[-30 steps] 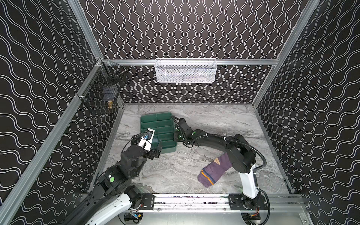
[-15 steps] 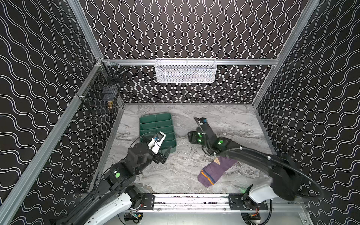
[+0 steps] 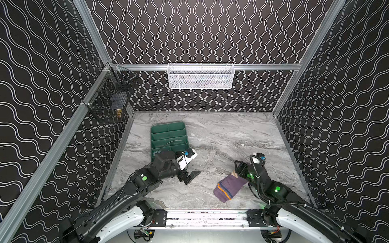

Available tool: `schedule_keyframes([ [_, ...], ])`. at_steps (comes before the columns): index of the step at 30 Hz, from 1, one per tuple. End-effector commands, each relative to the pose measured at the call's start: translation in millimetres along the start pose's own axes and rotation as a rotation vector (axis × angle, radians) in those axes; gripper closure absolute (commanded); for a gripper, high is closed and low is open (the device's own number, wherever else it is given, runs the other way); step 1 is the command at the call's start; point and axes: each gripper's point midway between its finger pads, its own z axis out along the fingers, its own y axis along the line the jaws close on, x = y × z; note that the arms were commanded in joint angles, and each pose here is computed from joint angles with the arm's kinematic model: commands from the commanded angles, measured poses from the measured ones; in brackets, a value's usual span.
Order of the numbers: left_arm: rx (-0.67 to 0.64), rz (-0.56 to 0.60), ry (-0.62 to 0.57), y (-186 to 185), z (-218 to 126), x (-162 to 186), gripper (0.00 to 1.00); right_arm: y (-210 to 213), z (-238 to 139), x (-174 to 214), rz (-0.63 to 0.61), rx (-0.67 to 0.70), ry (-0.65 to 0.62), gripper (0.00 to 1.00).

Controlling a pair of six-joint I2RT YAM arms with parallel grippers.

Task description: Roll the socks

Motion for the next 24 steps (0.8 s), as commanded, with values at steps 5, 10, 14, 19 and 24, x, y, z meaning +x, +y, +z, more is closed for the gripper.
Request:
schedule_keyframes([
  [5, 0.043, 0.009, -0.036, -4, 8, -15, 0.01, -38, 23, 0, 0.129, 0.049, 0.041, 0.25],
  [10, 0.008, 0.013, -0.008, 1, 6, -8, 0.01, -54, 50, -1, 0.117, 0.116, 0.108, 0.23],
  [14, -0.005, 0.018, 0.013, 3, 6, -2, 0.01, -44, 72, 8, 0.040, 0.097, 0.202, 0.24],
  [19, -0.015, 0.028, 0.015, 6, 10, -4, 0.01, -9, 103, 20, -0.079, -0.029, 0.341, 0.26],
  [24, -0.002, 0.022, 0.010, 5, 14, -10, 0.01, 27, 142, 35, -0.127, -0.148, 0.486, 0.25],
])
